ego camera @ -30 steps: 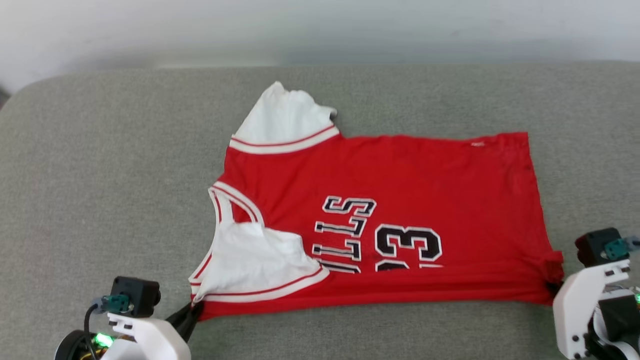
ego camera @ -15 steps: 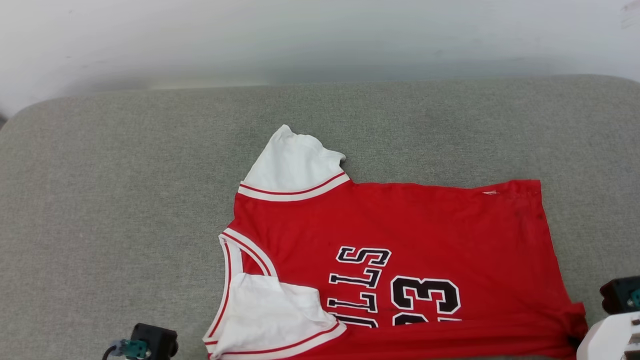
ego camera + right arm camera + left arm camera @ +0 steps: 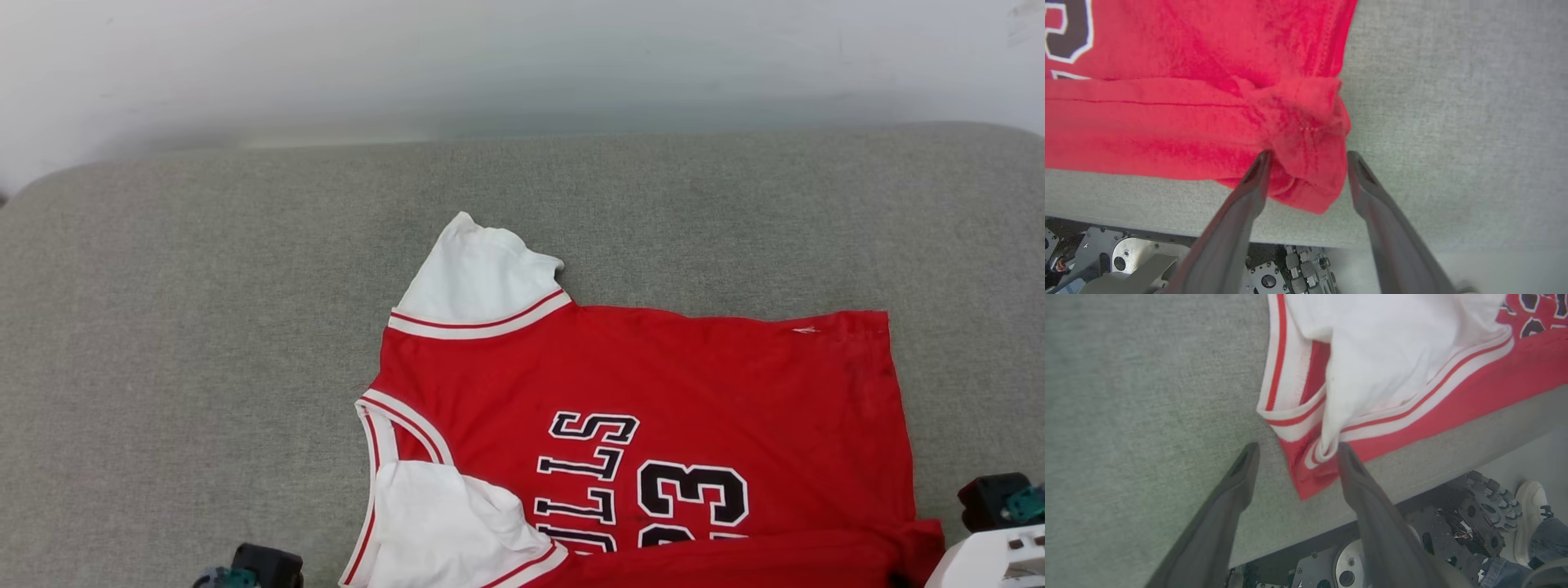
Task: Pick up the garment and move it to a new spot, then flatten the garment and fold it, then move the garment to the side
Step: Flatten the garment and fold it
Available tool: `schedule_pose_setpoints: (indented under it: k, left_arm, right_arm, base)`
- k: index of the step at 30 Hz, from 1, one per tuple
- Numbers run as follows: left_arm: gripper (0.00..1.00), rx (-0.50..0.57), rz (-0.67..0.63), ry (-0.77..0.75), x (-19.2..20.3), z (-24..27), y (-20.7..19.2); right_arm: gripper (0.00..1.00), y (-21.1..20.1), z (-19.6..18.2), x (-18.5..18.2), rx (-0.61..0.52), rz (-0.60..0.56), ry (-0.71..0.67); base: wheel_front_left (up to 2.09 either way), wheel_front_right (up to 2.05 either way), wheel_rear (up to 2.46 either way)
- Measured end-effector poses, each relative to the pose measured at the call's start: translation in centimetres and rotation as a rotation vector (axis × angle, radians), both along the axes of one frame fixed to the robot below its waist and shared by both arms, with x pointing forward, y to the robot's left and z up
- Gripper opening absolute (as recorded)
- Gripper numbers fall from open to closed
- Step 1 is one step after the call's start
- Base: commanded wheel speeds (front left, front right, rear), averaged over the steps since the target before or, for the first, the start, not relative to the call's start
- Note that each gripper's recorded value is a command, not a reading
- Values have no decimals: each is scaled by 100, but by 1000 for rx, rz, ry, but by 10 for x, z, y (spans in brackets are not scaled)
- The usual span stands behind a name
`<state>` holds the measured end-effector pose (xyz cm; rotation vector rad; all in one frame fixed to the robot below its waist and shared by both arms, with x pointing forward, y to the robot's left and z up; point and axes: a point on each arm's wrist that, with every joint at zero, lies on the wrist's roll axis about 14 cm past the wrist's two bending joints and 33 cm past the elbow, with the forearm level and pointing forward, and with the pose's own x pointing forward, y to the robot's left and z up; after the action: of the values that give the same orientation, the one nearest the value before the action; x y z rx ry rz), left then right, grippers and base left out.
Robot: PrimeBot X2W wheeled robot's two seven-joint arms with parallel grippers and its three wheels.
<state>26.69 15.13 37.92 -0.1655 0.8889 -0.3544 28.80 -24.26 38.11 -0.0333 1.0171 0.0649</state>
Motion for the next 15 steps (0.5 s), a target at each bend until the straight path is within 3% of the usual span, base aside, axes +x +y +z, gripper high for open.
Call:
schedule_pose_setpoints:
  k: [5,15]
  left_arm:
    - [100,-26,59,-168,29,22,4]
    - [100,-82,138,-690,87,107,8]
  right_arm:
    - [100,-4,22,23,-9,4,-142]
    - [100,13,115,77,69,16,-655]
  base:
    - [0,0,0]
    - [0,0,0]
